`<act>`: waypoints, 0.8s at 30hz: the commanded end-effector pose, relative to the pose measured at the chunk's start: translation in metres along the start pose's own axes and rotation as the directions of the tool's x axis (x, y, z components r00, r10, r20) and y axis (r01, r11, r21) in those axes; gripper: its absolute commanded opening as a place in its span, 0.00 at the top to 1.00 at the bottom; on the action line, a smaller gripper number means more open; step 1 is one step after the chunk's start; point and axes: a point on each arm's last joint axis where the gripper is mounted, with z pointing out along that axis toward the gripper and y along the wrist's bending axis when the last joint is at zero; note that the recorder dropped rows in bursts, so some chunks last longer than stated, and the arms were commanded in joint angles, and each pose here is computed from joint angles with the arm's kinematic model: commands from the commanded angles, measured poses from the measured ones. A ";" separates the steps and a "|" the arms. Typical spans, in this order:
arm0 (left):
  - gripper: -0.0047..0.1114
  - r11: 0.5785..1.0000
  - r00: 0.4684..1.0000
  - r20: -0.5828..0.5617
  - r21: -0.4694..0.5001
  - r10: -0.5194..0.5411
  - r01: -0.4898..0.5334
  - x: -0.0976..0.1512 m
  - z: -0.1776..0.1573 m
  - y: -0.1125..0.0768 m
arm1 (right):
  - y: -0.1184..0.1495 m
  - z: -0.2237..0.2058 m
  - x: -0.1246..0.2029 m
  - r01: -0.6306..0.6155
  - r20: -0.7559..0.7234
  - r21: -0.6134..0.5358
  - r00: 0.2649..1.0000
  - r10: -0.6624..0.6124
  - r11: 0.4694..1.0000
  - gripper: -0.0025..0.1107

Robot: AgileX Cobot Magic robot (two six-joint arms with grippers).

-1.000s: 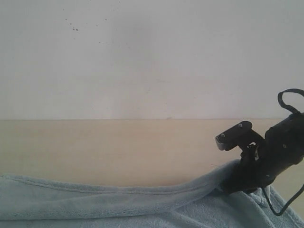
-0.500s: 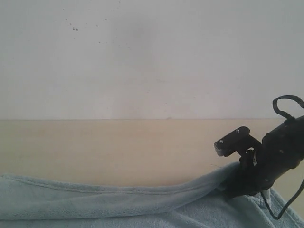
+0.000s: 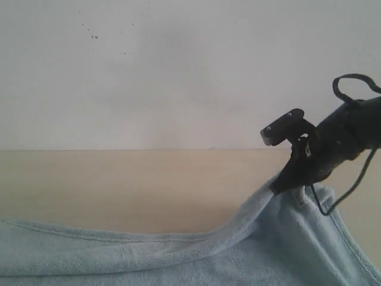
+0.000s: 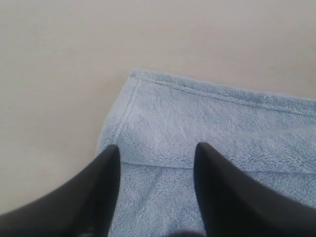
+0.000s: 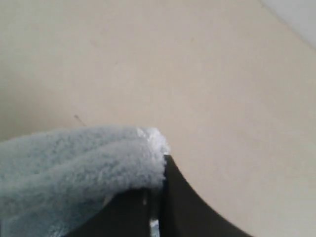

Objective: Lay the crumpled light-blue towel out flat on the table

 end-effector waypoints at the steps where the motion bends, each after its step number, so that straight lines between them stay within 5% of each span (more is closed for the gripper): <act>1: 0.57 1.000 1.000 0.020 0.011 -0.009 0.009 -0.001 -0.002 0.000 | -0.025 0.005 -0.015 -0.056 -0.113 0.082 0.991 0.065 0.995 0.87; 6: 0.57 1.000 1.000 0.018 0.014 -0.018 0.018 -0.001 -0.002 -0.001 | -0.036 0.014 -0.022 -0.035 -0.197 0.109 0.979 0.056 0.993 0.44; 14: 0.57 1.000 1.000 0.021 0.017 -0.020 0.019 -0.001 -0.002 -0.001 | -0.035 0.015 -0.027 -0.073 -0.137 0.097 0.987 0.086 0.993 0.70; 24: 0.57 0.999 0.999 -0.022 0.016 0.028 -0.028 0.001 0.010 -0.003 | -0.009 0.011 -0.015 -0.206 -0.262 -0.117 0.950 0.170 0.972 0.70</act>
